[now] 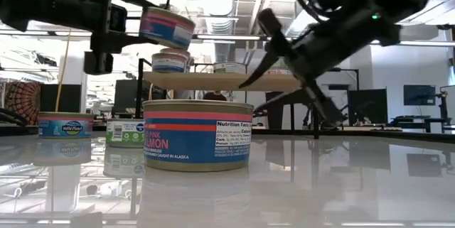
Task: Stack canned seafood by type on shelf
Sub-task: Stack the blue pink tuna can on top of the other blue pink tuna can on the shelf
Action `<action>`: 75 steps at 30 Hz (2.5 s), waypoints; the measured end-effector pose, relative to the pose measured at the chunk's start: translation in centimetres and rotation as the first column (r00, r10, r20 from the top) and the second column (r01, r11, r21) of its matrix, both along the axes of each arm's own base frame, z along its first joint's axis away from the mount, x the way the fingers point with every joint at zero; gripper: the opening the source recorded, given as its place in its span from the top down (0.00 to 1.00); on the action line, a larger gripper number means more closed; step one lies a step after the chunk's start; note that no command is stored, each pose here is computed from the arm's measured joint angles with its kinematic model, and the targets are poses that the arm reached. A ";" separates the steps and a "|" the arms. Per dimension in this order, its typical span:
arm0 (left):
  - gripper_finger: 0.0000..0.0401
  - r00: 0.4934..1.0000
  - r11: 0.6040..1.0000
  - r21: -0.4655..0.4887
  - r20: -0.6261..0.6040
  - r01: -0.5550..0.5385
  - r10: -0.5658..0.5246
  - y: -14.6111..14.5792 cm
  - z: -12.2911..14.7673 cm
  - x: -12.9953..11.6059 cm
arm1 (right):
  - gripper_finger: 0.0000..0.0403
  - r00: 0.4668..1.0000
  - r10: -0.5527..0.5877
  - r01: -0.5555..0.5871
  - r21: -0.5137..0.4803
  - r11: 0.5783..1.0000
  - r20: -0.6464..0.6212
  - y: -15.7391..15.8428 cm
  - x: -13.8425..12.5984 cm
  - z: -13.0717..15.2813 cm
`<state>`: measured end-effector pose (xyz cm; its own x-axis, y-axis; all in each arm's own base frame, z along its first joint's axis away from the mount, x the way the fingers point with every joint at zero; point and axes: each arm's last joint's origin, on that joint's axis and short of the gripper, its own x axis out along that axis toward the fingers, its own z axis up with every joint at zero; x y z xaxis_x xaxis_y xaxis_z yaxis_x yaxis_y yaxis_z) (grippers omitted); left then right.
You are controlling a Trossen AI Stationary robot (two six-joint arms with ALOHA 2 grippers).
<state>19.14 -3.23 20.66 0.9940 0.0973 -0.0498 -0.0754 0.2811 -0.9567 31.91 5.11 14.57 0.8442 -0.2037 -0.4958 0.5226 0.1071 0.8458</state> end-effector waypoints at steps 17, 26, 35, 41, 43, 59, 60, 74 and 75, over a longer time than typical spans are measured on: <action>0.52 0.987 0.982 0.155 -0.137 0.104 -0.082 0.3 0.1 -2.5 | 0.48 0.997 -0.052 0.059 -0.135 0.989 0.053 -2.9 3.9 1.7; 0.52 0.986 0.971 0.204 -0.130 0.127 -0.102 0.3 0.4 -2.7 | 0.34 0.979 -0.113 0.156 -0.271 0.950 0.168 -3.1 4.3 3.0; 0.52 0.984 0.950 0.278 -0.147 0.141 -0.103 0.3 0.3 -2.8 | 0.27 0.972 -0.112 0.176 -0.329 0.928 0.204 -3.1 4.4 3.6; 0.52 0.980 0.936 0.317 -0.168 0.153 -0.103 0.3 0.1 -2.8 | 0.27 0.968 -0.138 0.183 -0.212 0.960 0.210 -3.9 4.5 3.3; 0.52 0.977 0.934 0.320 -0.185 0.158 -0.102 0.4 0.0 -2.8 | 0.27 0.970 -0.142 0.185 -0.220 0.958 0.199 -4.3 4.5 3.2; 0.52 0.968 0.947 0.291 -0.242 0.135 -0.063 1.0 -0.6 -2.9 | 0.04 0.977 -0.132 0.165 -0.202 0.966 0.167 -4.9 4.4 2.8; 0.52 0.968 0.949 0.285 -0.241 0.131 -0.061 1.0 -0.6 -2.9 | 0.02 0.979 -0.127 0.158 -0.203 0.966 0.160 -4.8 4.4 2.8; 0.52 0.989 0.987 0.155 -0.149 0.045 -0.022 1.2 0.1 -2.7 | 0.03 0.977 -0.053 0.089 -0.172 0.981 0.206 -2.3 4.4 3.2; 0.52 0.992 0.989 0.145 -0.122 0.036 -0.018 1.2 0.4 -2.6 | 0.03 0.976 -0.029 0.068 -0.171 0.983 0.218 -2.3 4.5 3.3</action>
